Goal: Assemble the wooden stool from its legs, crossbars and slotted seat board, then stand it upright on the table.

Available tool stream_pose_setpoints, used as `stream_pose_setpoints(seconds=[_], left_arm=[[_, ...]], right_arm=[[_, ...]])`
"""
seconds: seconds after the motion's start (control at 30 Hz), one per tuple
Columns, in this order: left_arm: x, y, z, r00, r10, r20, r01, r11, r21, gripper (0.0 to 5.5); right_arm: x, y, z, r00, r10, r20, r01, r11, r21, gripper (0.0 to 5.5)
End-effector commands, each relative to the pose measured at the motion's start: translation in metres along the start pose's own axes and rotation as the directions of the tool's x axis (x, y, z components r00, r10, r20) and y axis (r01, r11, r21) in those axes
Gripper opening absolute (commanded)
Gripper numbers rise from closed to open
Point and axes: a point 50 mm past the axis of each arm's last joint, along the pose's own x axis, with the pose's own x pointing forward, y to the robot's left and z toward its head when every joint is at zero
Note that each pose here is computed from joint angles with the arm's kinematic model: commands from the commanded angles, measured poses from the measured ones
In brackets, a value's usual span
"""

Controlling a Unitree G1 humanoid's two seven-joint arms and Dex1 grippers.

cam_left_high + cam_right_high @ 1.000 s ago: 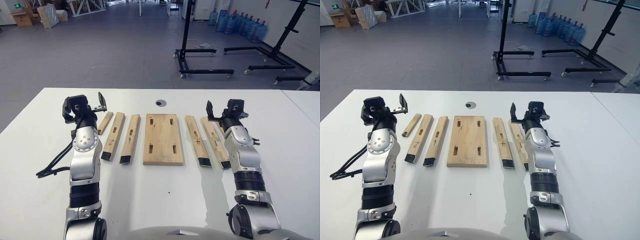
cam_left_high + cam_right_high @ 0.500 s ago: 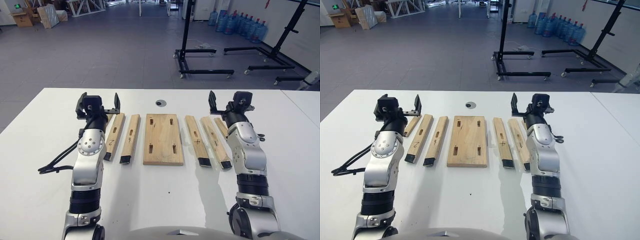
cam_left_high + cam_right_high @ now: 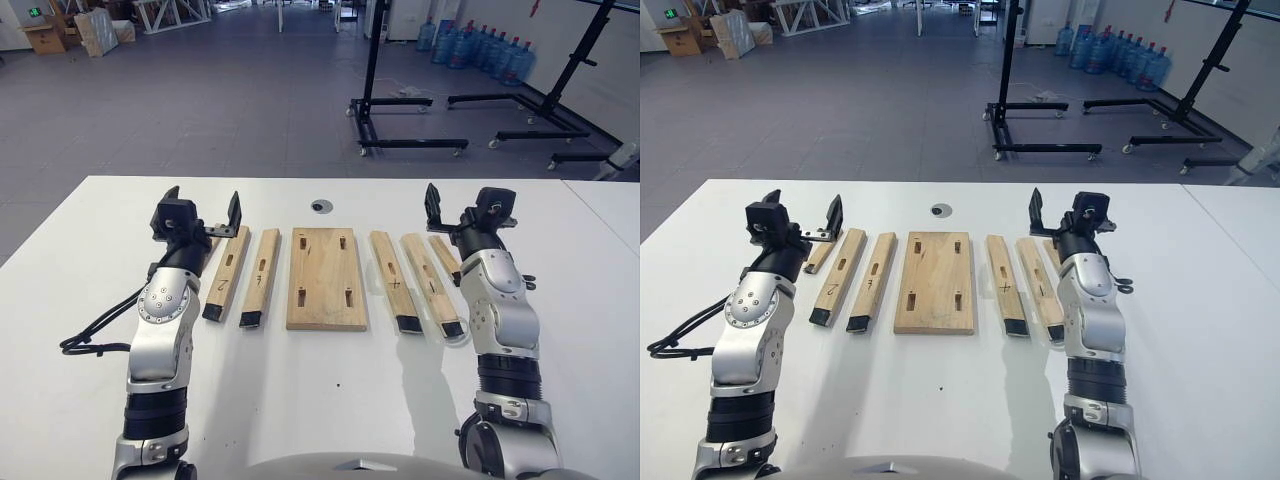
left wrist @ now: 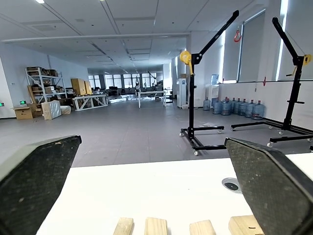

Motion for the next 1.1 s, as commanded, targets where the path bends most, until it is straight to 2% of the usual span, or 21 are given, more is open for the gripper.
stream_pose_setpoints(seconds=[0.03, 0.43, 0.5, 0.57, 0.63, 0.67, 0.77, 0.83, 0.97, 1.1], left_arm=[[0.0, 0.001, -0.002, 1.0, 0.012, -0.015, -0.012, 1.0, 0.017, 5.4], [0.002, -0.001, -0.005, 0.998, 0.047, -0.031, -0.046, 0.999, 0.023, 5.4], [0.002, 0.005, -0.006, 0.995, 0.086, -0.047, -0.085, 0.996, 0.022, 5.4], [-0.002, 0.014, -0.006, 0.991, 0.119, -0.059, -0.118, 0.993, 0.02, 5.4], [-0.006, 0.02, -0.007, 0.988, 0.134, -0.072, -0.132, 0.991, 0.021, 5.4], [-0.008, 0.021, -0.009, 0.987, 0.139, -0.081, -0.138, 0.99, 0.022, 5.4], [-0.01, 0.021, -0.013, 0.985, 0.145, -0.095, -0.144, 0.989, 0.018, 5.4], [-0.01, 0.02, -0.013, 0.984, 0.148, -0.095, -0.147, 0.989, 0.016, 5.4], [-0.009, 0.018, -0.013, 0.986, 0.141, -0.093, -0.141, 0.99, 0.01, 5.4], [-0.008, 0.016, -0.014, 0.987, 0.128, -0.095, -0.127, 0.992, 0.012, 5.4]], right_arm=[[0.0, -0.001, -0.002, 1.0, 0.004, -0.014, -0.004, 1.0, -0.005, 5.38], [0.002, -0.004, -0.002, 1.0, 0.005, -0.026, -0.005, 1.0, -0.011, 5.38], [0.003, -0.021, 0.004, 0.998, -0.024, -0.05, 0.024, 1.0, 0.001, 5.38], [0.006, -0.051, 0.025, 0.997, -0.004, -0.082, 0.003, 1.0, -0.017, 5.38], [0.007, -0.071, 0.047, 0.991, 0.068, -0.118, -0.075, 0.996, -0.055, 5.38], [0.005, -0.079, 0.047, 0.975, 0.122, -0.187, -0.136, 0.989, -0.064, 5.38], [-0.002, -0.088, 0.018, 0.902, 0.205, -0.38, -0.256, 0.962, -0.09, 5.38], [-0.005, -0.085, -0.002, 0.865, 0.233, -0.445, -0.294, 0.953, -0.074, 5.38], [-0.008, -0.083, -0.035, 0.826, 0.22, -0.52, -0.301, 0.951, -0.076, 5.38], [-0.003, -0.088, -0.042, 0.826, 0.193, -0.53, -0.282, 0.955, -0.091, 5.38]])
